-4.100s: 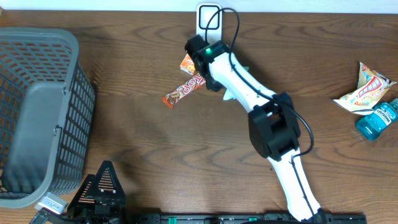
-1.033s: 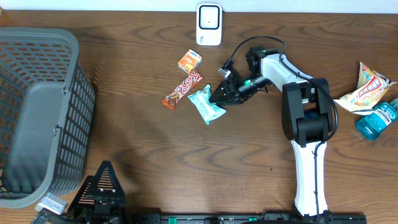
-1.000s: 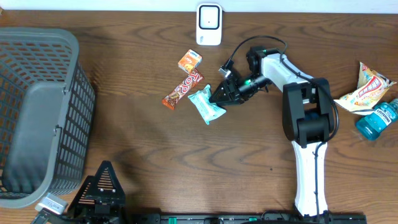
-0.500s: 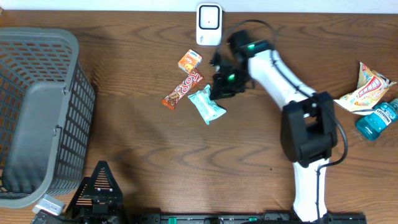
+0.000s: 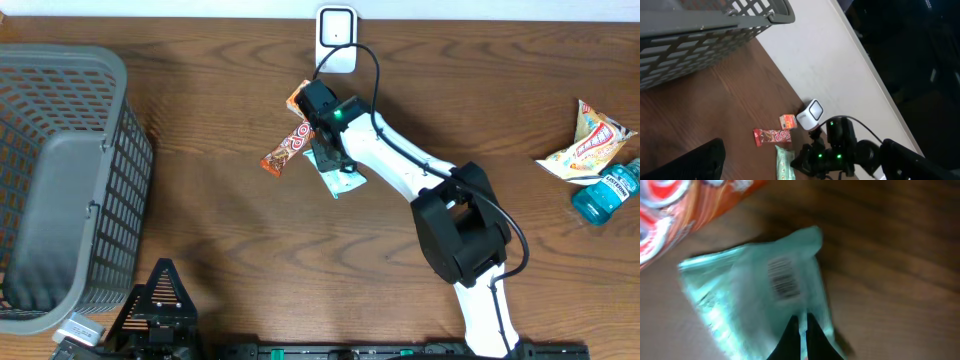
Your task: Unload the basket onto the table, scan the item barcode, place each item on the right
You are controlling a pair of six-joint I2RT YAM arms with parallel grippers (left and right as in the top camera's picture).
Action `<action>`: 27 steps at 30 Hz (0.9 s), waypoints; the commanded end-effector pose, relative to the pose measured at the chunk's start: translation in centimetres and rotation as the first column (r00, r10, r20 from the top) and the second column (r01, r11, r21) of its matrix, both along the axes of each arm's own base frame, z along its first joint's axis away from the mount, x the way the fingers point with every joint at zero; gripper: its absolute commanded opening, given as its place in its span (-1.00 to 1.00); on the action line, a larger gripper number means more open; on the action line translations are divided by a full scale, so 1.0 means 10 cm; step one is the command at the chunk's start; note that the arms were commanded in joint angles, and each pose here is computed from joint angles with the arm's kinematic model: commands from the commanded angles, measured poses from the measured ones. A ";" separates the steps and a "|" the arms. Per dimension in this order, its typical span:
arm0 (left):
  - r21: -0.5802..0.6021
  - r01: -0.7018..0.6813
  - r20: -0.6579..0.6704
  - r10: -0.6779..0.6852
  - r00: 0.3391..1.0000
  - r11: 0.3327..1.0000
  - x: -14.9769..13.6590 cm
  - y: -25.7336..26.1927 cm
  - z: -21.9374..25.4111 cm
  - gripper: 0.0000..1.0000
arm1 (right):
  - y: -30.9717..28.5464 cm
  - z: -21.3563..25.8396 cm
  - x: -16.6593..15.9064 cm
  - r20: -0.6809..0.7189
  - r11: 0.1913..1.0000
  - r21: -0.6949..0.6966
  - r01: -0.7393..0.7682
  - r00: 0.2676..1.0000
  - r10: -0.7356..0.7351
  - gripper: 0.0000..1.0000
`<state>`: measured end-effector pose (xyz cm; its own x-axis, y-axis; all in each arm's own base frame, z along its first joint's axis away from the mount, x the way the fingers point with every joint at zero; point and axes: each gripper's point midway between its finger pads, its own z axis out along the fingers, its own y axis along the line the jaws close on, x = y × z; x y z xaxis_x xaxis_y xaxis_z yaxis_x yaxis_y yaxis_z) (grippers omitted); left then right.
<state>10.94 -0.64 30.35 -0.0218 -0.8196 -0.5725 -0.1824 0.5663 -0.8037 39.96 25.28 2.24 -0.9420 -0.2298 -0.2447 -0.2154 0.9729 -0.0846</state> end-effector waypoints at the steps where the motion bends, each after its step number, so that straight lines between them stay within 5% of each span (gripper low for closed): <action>1: 0.007 -0.015 0.033 0.015 0.999 1.000 -0.06 0.00 0.10 0.96 | -0.18 -0.25 -0.04 0.011 0.996 -0.078 0.053 0.999 -0.052 -0.98; 5: 0.009 -0.015 0.037 0.015 0.999 1.000 -0.07 0.00 0.12 0.95 | -0.26 -0.34 -0.10 0.000 0.993 -0.106 0.054 0.999 -0.054 -0.98; 12: 0.009 -0.016 0.037 0.015 0.999 1.000 -0.07 0.00 0.12 0.96 | -0.35 0.19 0.03 0.065 0.988 -0.067 0.137 0.989 -0.133 -0.85; 17: 0.009 -0.016 0.036 0.015 0.999 1.000 -0.07 0.00 0.12 0.96 | -0.35 0.60 -0.10 0.053 0.973 0.033 0.230 0.971 -0.232 -0.28; 18: 0.009 -0.016 0.036 0.015 0.999 1.000 -0.07 0.00 0.12 0.96 | -0.32 0.63 -0.14 0.036 0.971 0.054 0.234 0.971 -0.236 0.21; 19: 0.009 -0.016 0.036 0.015 0.999 1.000 -0.07 0.00 0.12 0.96 | -0.27 0.64 -0.19 0.006 0.970 0.083 0.230 0.973 -0.231 0.99; 23: 0.009 -0.016 0.036 0.015 0.999 1.000 -0.07 0.00 0.12 0.96 | 0.00 0.57 -0.38 -0.143 0.948 0.204 0.246 0.965 -0.219 0.99; 27: 0.009 -0.015 0.037 0.015 0.999 1.000 -0.07 0.00 0.12 0.96 | -0.01 0.40 -0.58 -0.270 0.825 0.179 0.536 0.833 -0.483 0.99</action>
